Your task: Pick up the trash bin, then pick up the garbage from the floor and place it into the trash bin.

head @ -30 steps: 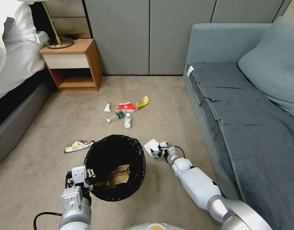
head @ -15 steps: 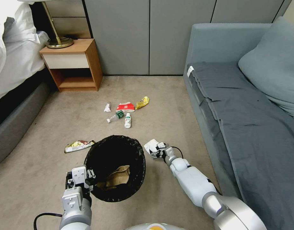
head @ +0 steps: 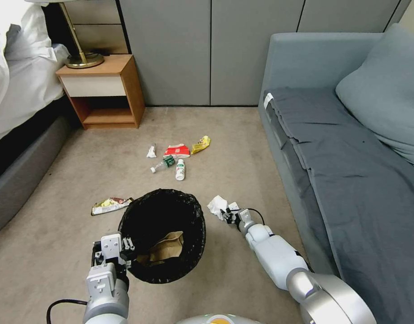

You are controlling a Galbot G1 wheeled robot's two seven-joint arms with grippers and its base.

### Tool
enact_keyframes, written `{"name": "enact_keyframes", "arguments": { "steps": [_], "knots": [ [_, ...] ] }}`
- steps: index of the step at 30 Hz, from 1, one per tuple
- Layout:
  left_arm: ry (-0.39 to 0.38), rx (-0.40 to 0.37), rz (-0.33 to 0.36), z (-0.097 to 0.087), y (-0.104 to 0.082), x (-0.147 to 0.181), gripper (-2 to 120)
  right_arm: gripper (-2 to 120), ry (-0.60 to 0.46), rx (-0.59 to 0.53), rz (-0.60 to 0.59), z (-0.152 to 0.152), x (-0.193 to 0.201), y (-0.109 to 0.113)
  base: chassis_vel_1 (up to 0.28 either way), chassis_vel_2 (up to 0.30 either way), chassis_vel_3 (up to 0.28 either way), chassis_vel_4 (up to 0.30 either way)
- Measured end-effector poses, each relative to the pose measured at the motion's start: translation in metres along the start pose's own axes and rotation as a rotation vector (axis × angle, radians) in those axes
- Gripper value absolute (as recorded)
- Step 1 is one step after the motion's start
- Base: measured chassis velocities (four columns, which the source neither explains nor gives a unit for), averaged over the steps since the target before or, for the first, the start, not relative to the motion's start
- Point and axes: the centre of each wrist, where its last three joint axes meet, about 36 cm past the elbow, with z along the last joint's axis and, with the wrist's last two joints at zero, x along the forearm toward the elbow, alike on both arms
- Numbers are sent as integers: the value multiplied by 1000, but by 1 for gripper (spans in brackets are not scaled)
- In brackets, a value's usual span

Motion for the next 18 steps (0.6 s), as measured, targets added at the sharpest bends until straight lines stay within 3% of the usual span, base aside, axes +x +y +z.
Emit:
{"name": "enact_keyframes", "arguments": {
  "steps": [8, 18],
  "knots": [
    [3, -4, 2, 1, 0, 1, 1, 0, -6, -5, 4, 0, 0, 1, 0, 0, 0, 0],
    [3, -6, 6, 1, 0, 1, 1, 0, -28, -7, 22, -5, 1, -6, 0, 0, 0, 0]
  ]
}}
